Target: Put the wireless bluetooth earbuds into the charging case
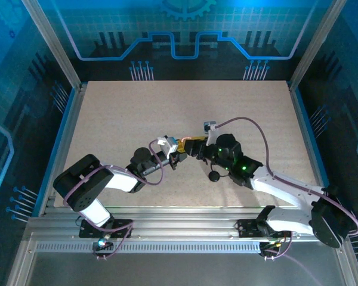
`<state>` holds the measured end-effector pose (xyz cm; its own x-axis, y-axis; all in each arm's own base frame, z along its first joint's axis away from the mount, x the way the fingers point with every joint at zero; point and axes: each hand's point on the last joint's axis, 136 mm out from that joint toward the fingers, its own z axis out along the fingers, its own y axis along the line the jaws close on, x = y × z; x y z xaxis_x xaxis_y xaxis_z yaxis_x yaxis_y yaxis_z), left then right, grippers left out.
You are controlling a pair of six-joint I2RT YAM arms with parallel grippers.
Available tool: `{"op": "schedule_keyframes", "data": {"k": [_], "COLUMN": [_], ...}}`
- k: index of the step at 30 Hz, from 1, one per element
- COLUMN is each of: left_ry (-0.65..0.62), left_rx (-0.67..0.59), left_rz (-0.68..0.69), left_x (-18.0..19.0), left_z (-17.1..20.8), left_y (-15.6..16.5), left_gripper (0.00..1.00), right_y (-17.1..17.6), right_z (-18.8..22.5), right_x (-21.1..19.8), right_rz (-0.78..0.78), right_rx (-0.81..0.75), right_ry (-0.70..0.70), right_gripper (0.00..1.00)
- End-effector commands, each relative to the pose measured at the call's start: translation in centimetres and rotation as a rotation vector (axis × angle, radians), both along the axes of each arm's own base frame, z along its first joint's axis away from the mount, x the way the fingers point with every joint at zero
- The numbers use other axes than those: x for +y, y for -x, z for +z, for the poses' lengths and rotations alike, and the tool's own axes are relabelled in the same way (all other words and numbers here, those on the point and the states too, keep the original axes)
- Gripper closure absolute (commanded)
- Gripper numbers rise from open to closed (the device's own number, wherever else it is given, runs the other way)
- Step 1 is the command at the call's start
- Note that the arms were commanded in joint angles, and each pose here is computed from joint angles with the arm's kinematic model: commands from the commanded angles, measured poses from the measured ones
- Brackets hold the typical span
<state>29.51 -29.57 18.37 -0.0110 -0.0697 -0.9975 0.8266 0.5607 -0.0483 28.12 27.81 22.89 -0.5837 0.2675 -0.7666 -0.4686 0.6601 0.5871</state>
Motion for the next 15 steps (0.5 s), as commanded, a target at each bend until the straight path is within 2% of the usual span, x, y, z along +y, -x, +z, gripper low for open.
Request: {"op": "schedule_keyframes", "data": {"k": [1, 9, 12, 15], "left_ry": [0.042, 0.038, 0.024, -0.013], "left_rx": [-0.086, -0.102, -0.110, -0.159], "left_rz": [-0.022, -0.033, -0.040, -0.076], "left_x": [-0.3, -0.4, -0.3, -0.5], "left_z": [2.7, 2.8, 2.4, 2.1], "left_y": [0.5, 0.7, 1.0, 1.9], "left_gripper": [0.89, 0.89, 0.89, 0.89], "right_y": [0.6, 0.9, 0.8, 1.7], "right_z": [1.2, 2.7, 1.9, 1.6], "right_x": [-0.4, -1.9, -2.9, -3.6], "right_rz": [0.038, 0.064, 0.056, 0.088], "right_rx": [0.003, 0.000, 0.061, 0.078], "right_ry": [-0.064, -0.091, -0.081, -0.018], "right_gripper": [0.50, 0.49, 0.49, 0.51]}}
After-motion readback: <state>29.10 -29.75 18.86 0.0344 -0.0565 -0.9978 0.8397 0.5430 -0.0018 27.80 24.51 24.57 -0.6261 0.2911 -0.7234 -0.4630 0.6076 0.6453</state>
